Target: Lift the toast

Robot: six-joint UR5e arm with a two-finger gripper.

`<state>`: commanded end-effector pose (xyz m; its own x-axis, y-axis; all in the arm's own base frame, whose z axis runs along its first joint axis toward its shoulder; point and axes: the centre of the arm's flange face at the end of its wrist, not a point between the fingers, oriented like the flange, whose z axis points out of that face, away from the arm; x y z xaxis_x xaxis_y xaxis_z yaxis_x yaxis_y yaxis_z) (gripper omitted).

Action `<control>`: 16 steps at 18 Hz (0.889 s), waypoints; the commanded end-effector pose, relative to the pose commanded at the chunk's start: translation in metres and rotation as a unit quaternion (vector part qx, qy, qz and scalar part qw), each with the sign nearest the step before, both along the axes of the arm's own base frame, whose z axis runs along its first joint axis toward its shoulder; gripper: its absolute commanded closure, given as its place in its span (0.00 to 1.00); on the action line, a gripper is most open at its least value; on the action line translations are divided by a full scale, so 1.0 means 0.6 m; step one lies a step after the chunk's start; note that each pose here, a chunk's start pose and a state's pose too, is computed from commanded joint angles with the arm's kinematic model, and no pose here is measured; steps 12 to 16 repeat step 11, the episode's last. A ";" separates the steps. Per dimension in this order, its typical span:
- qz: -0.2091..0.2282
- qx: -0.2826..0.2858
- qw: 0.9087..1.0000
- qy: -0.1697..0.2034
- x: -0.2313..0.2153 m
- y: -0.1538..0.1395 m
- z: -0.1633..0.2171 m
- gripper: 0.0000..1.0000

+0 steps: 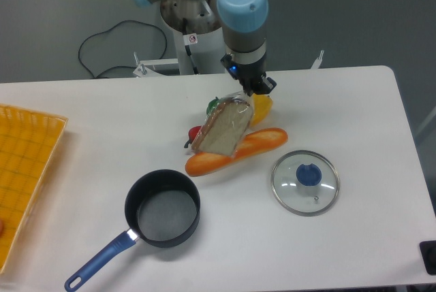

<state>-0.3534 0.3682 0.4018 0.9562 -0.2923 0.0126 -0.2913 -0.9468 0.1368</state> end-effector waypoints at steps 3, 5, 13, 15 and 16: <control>-0.012 0.004 1.000 0.005 -0.009 0.000 0.015 0.85; -0.011 0.003 1.000 0.005 -0.013 -0.003 0.021 0.86; -0.013 0.002 1.000 0.004 -0.014 -0.002 0.024 0.86; -0.013 0.002 1.000 0.004 -0.014 -0.002 0.024 0.86; -0.013 0.002 1.000 0.004 -0.014 -0.002 0.024 0.86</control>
